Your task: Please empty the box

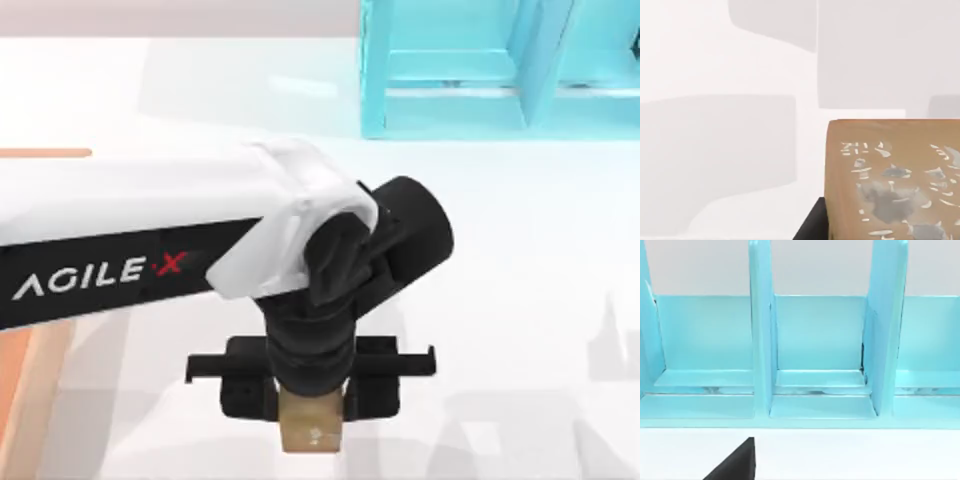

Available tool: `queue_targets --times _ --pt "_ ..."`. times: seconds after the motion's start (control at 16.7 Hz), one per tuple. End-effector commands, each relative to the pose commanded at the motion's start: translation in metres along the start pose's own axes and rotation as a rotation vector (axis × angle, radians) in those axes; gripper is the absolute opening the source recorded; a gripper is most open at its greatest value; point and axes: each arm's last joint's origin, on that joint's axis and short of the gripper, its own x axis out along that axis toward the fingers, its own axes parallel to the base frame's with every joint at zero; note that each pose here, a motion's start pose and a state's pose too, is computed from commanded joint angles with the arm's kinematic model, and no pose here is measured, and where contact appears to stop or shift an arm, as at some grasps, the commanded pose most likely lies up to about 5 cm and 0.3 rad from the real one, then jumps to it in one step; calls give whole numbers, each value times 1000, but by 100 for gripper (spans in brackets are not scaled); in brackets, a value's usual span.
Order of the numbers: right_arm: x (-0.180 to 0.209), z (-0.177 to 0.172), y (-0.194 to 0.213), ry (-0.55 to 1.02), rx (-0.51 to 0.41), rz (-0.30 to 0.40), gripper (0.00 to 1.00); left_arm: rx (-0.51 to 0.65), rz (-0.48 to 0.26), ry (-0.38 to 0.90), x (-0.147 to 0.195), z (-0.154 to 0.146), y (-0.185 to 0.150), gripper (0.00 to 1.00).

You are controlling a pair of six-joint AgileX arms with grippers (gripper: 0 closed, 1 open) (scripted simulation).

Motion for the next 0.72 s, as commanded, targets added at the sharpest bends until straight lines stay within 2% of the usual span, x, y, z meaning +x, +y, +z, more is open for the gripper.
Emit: queue_targets --times 0.42,0.72 --pt "0 0 0 0 0 0 100 -3 -7 -5 1 -5 -4 0" --pt "0 0 0 0 0 0 100 0 -12 -9 36 -5 -5 0"
